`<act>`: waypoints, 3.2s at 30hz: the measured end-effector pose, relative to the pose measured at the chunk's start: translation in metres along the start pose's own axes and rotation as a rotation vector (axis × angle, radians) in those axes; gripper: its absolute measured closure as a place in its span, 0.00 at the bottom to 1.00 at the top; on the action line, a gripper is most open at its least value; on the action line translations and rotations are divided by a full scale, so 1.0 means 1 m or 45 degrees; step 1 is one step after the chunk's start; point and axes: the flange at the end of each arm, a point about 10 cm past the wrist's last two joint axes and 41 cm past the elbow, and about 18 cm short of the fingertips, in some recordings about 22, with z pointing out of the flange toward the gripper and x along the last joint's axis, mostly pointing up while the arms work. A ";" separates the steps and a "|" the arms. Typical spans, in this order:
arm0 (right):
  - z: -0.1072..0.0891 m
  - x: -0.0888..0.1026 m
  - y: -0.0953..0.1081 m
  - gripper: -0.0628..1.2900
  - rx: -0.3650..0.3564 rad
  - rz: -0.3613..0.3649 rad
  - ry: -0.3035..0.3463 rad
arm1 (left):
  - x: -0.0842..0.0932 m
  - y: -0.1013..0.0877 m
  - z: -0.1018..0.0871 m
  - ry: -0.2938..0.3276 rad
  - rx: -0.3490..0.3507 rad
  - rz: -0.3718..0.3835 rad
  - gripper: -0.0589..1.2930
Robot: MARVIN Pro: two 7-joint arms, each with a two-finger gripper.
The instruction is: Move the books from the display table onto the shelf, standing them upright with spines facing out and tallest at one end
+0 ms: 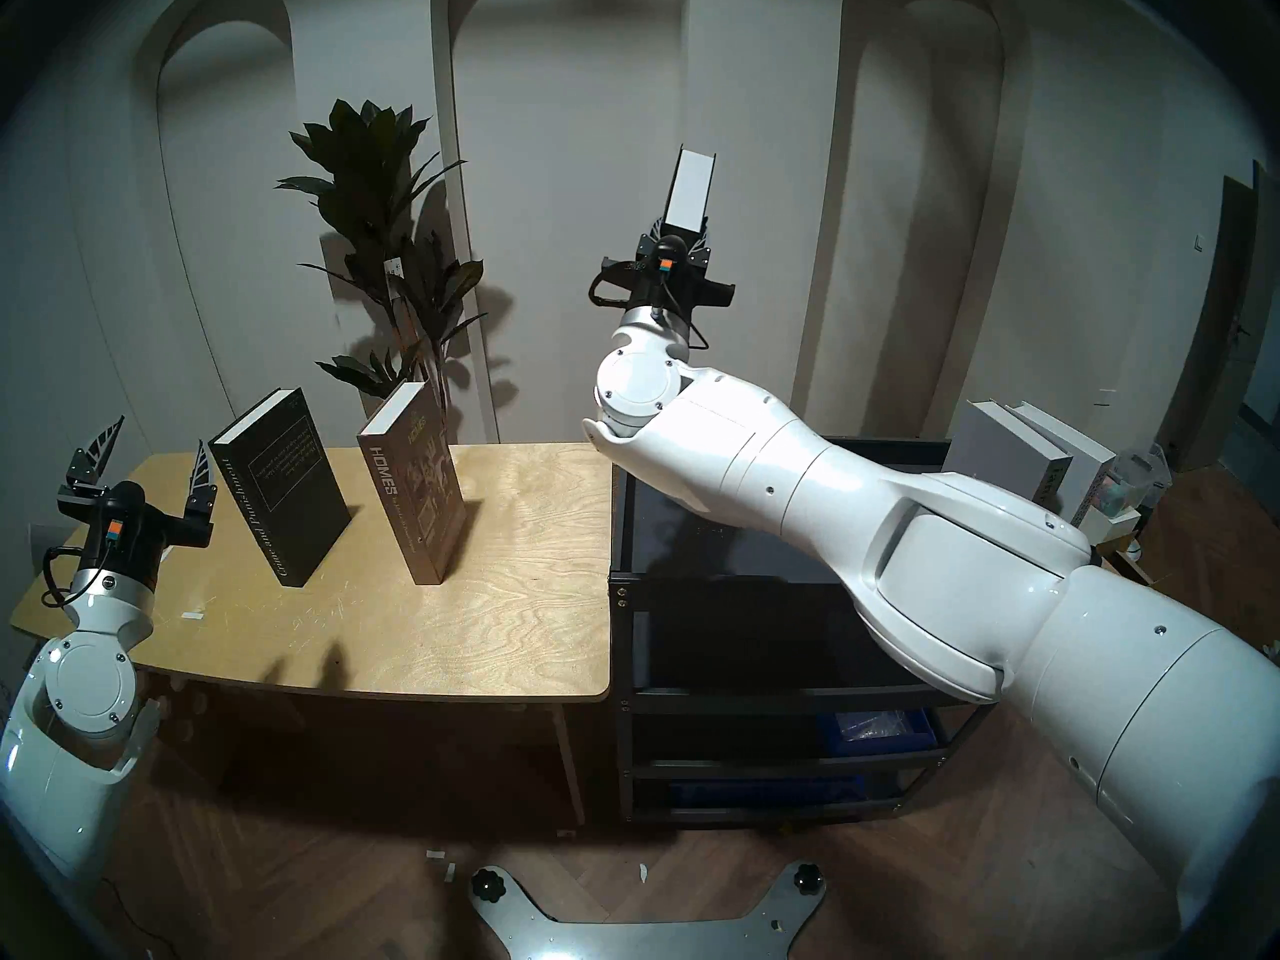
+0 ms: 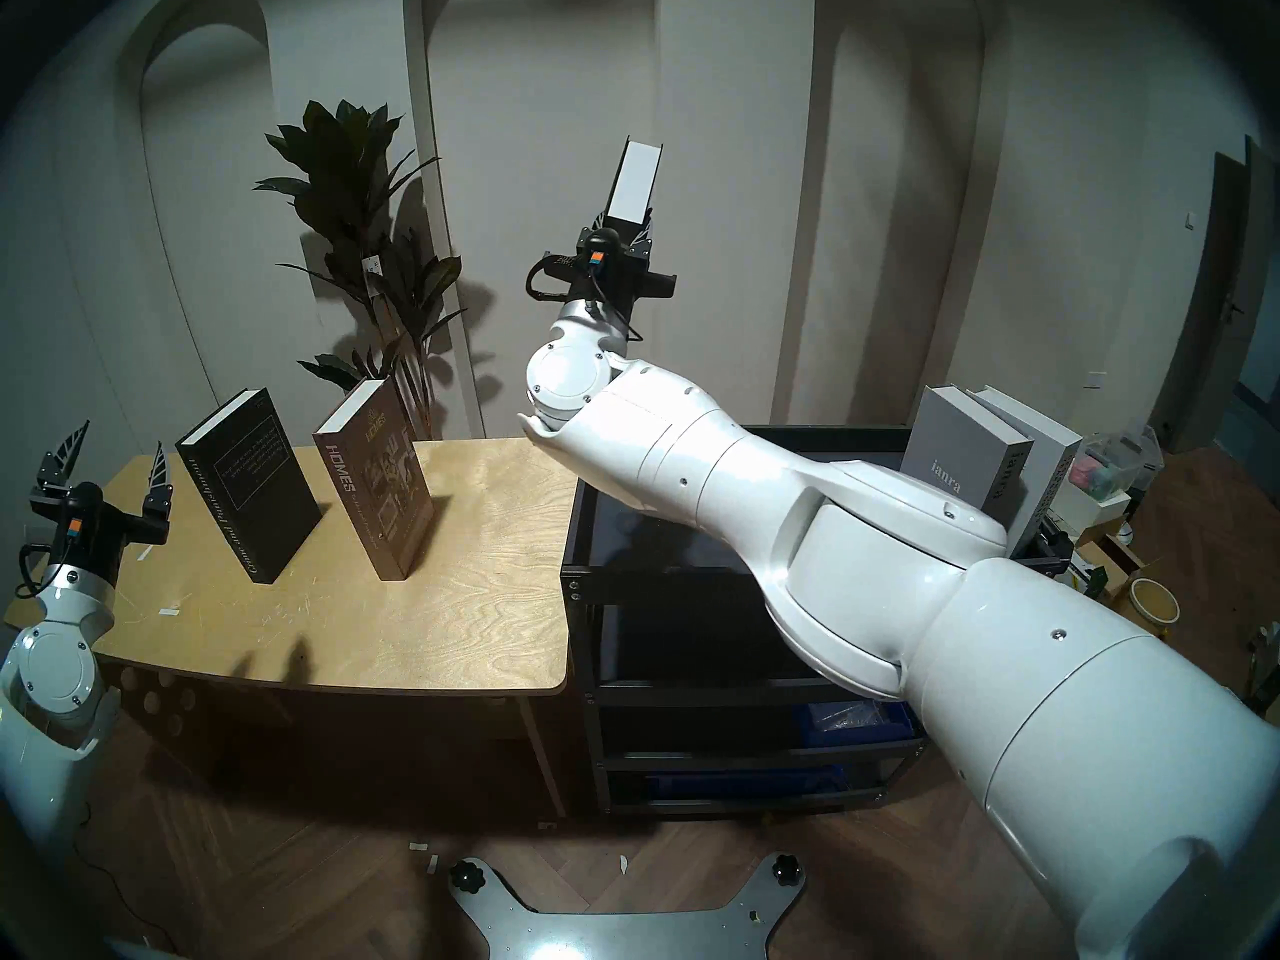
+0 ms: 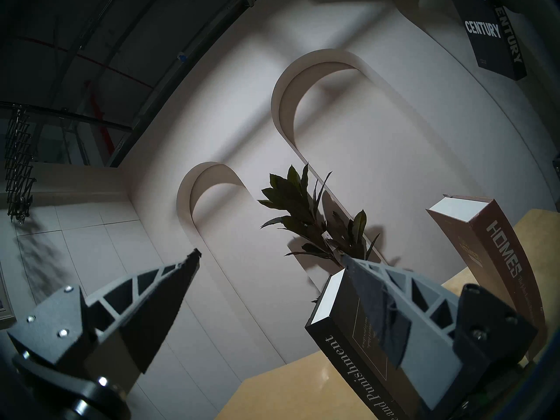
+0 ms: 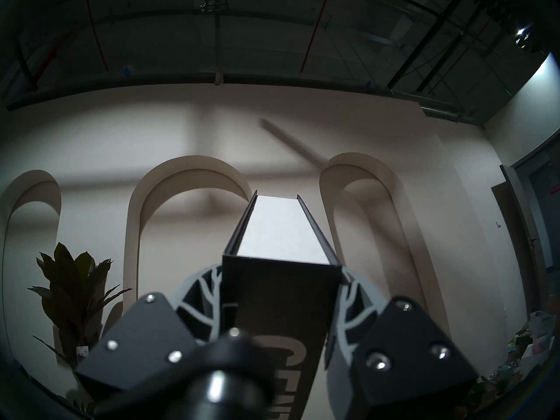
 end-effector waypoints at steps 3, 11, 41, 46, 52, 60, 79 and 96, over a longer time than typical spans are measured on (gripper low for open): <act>0.006 0.005 0.007 0.62 0.009 0.000 0.018 | 0.000 0.000 0.000 0.000 -0.001 0.000 0.03; 0.013 0.013 0.025 0.62 0.046 -0.010 0.044 | 0.000 0.001 0.000 -0.001 -0.002 -0.001 0.03; -0.003 -0.036 0.125 0.62 0.141 -0.180 -0.291 | -0.001 0.001 0.000 -0.003 -0.002 -0.001 0.03; -0.002 -0.026 0.126 0.62 0.215 -0.167 -0.316 | -0.001 0.001 0.000 -0.003 -0.003 -0.001 0.03; -0.003 -0.015 0.129 0.62 0.292 -0.142 -0.365 | -0.001 0.001 0.000 -0.003 -0.002 -0.001 0.03; -0.008 -0.004 0.135 0.62 0.382 -0.123 -0.445 | -0.001 0.001 0.000 -0.003 -0.002 -0.002 0.03; -0.029 0.029 0.164 0.62 0.656 -0.081 -0.747 | -0.001 0.000 0.000 -0.001 0.001 -0.002 0.03; -0.039 0.067 0.212 0.62 0.643 -0.014 -0.788 | 0.000 0.000 0.001 0.001 0.005 0.000 0.03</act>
